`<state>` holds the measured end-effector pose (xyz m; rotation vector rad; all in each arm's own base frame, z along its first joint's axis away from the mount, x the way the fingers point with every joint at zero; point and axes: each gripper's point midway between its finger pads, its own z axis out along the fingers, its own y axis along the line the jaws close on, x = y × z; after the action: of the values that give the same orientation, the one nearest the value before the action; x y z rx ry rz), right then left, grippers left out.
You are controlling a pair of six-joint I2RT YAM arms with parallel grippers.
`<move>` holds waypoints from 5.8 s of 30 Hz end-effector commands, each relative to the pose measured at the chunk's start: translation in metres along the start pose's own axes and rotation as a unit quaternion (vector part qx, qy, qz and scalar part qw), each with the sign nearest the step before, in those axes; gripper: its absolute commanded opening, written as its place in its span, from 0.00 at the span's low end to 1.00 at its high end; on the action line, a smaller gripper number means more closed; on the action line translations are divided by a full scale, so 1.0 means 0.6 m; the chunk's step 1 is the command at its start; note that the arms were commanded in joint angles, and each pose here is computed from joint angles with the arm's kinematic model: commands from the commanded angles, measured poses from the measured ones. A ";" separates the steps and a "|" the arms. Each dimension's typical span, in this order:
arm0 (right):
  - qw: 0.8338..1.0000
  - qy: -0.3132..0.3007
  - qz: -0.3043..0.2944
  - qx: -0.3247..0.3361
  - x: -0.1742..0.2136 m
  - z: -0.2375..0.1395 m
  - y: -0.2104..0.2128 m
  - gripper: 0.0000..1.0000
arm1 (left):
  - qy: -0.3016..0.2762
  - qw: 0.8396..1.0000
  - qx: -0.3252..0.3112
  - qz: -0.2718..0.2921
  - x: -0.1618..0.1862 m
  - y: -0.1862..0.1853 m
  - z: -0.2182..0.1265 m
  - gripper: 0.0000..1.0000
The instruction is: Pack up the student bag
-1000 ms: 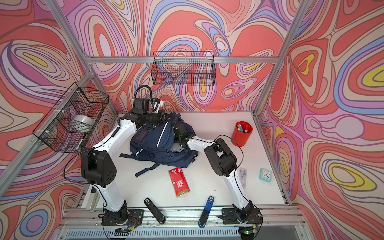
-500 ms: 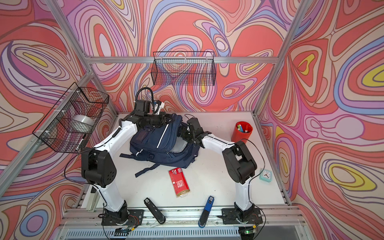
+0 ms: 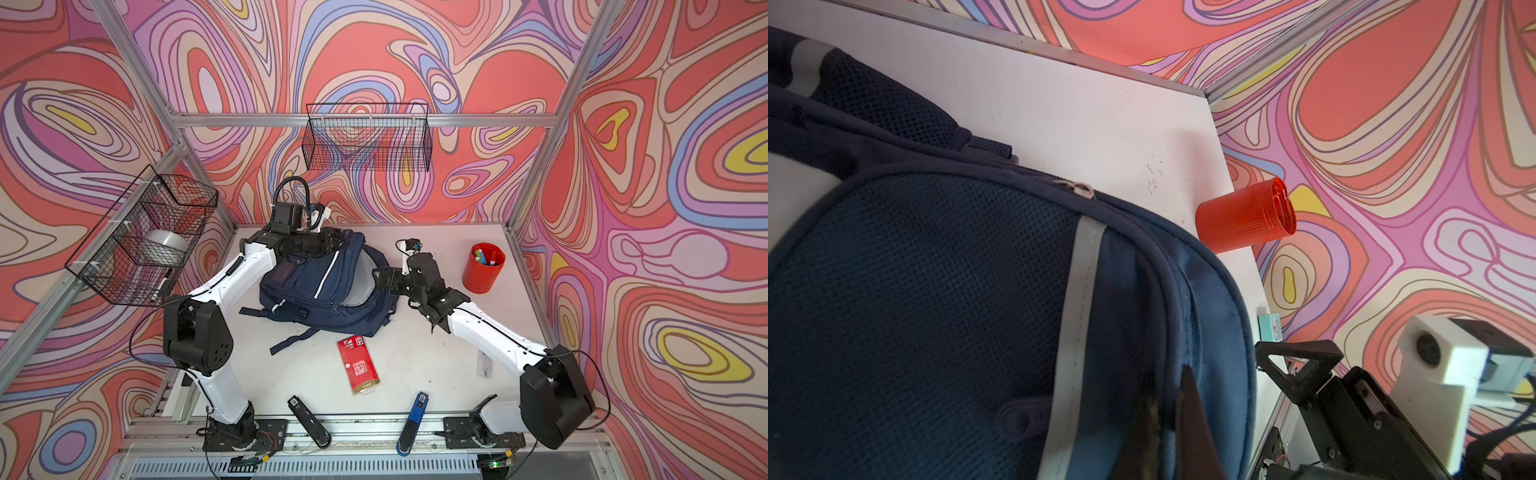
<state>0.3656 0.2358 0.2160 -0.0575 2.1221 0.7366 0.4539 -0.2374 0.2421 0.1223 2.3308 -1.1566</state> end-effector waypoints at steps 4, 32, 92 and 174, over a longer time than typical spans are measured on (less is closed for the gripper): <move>0.993 0.068 -0.097 0.015 0.077 0.033 0.030 0.89 | 0.009 0.999 -0.037 -0.016 0.014 0.032 -0.006 0.00; 0.951 0.118 -0.286 0.017 0.237 0.155 0.163 0.20 | 0.003 0.999 -0.029 -0.040 0.009 0.032 0.008 0.00; 0.973 0.070 -0.220 -0.025 0.212 0.115 0.191 0.00 | -0.127 0.965 0.000 -0.229 0.125 0.028 -0.181 0.79; 0.981 0.069 -0.183 0.022 -0.006 0.124 -0.036 0.00 | -0.208 0.933 -0.132 -0.264 0.152 0.114 -0.140 0.36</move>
<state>0.4407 0.2625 0.1567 -0.4843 2.1940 0.4811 0.3376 -0.1482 0.1637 -0.9084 2.2360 -0.9951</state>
